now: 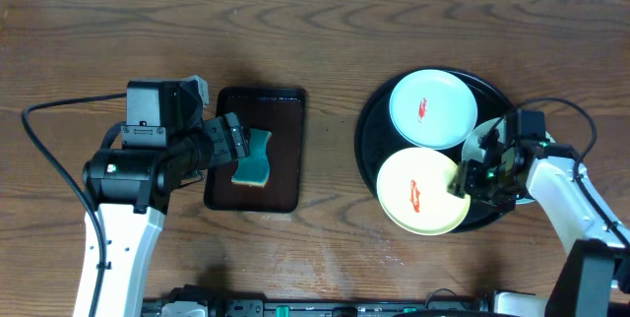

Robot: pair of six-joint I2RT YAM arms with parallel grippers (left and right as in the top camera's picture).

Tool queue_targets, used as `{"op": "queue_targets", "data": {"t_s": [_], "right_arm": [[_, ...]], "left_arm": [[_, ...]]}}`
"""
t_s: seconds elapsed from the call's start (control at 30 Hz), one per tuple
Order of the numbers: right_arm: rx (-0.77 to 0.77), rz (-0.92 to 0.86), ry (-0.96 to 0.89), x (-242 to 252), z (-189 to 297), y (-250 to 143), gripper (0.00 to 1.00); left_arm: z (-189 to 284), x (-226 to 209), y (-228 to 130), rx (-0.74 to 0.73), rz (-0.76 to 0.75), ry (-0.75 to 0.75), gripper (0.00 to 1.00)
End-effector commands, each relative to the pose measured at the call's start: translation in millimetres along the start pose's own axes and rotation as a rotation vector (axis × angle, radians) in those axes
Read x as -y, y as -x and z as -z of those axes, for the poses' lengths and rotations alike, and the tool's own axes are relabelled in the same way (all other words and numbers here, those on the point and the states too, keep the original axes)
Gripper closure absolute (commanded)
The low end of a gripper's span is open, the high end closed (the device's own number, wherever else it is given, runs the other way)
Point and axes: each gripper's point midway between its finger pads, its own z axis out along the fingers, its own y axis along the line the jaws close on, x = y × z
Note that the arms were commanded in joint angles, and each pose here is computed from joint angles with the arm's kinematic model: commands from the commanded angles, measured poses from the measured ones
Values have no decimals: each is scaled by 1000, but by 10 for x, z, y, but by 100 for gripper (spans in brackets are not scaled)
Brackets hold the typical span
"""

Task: Clean dirty plates on tray and stack at the side
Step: 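Reach the left gripper to the sponge and the right gripper to the plates, then grasp the teal sponge with the left gripper and lift it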

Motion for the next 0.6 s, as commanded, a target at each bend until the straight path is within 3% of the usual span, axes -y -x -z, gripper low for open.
{"op": "queue_targets", "data": {"t_s": [0.0, 0.1, 0.23, 0.57], "right_arm": [[-21, -19, 23, 10, -109, -59, 64], [-7, -10, 23, 25, -178, -65, 86], [59, 9, 37, -5, -180, 91, 98], [262, 52, 81, -129, -93, 585, 99]], "left_arm": [[27, 49, 38, 5, -25, -16, 16], [13, 45, 37, 1, -23, -14, 16], [-11, 39, 34, -7, -21, -12, 16], [-14, 34, 23, -13, -20, -10, 17]]}}
